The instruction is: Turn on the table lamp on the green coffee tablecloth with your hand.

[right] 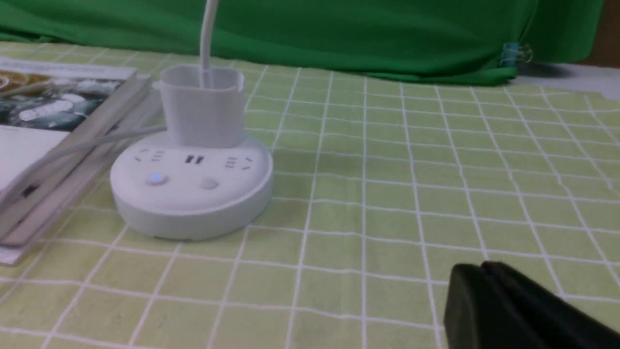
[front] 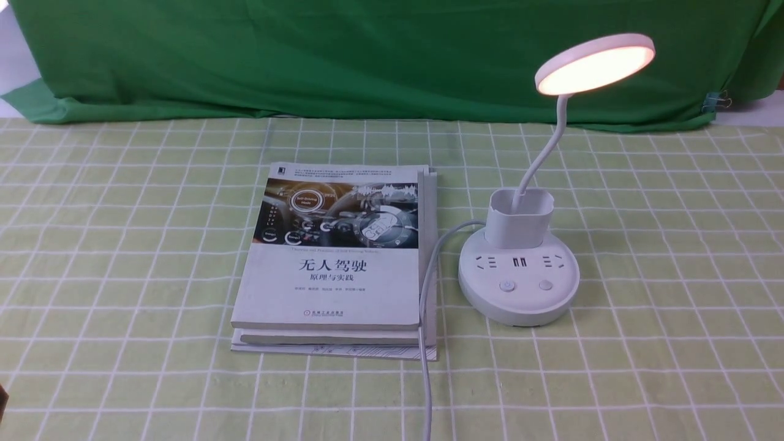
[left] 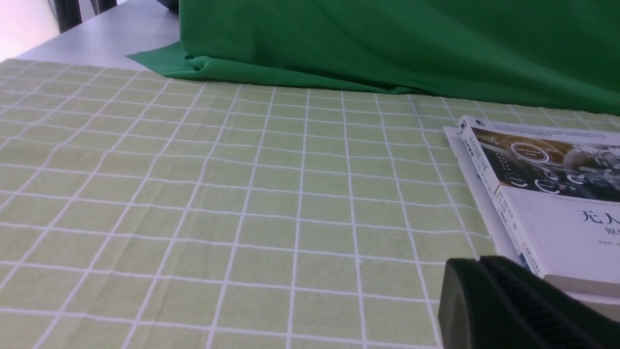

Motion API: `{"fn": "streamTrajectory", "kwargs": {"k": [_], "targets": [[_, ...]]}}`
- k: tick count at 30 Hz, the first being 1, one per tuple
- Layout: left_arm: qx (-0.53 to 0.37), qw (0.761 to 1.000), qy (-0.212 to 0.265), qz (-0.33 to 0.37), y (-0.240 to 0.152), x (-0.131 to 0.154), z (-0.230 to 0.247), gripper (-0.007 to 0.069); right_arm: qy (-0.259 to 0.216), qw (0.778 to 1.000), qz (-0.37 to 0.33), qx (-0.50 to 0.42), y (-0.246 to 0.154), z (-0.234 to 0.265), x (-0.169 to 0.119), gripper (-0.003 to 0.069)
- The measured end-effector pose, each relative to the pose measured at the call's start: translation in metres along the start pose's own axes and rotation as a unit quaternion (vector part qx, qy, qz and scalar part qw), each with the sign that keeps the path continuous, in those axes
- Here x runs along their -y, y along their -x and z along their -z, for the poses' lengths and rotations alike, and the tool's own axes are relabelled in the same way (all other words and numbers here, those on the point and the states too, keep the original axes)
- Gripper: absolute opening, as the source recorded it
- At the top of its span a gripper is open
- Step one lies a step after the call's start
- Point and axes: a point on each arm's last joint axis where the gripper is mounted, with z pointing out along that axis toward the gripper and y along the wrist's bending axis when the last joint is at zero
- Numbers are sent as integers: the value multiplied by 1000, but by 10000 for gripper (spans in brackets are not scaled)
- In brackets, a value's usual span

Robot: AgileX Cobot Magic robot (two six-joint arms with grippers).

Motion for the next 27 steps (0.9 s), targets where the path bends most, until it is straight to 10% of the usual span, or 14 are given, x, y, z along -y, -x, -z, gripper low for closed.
{"fn": "streamTrajectory", "kwargs": {"k": [27], "targets": [[0, 1000, 0, 0, 0, 0, 0, 3, -10, 1000, 14, 3, -2, 4, 0, 55]]}}
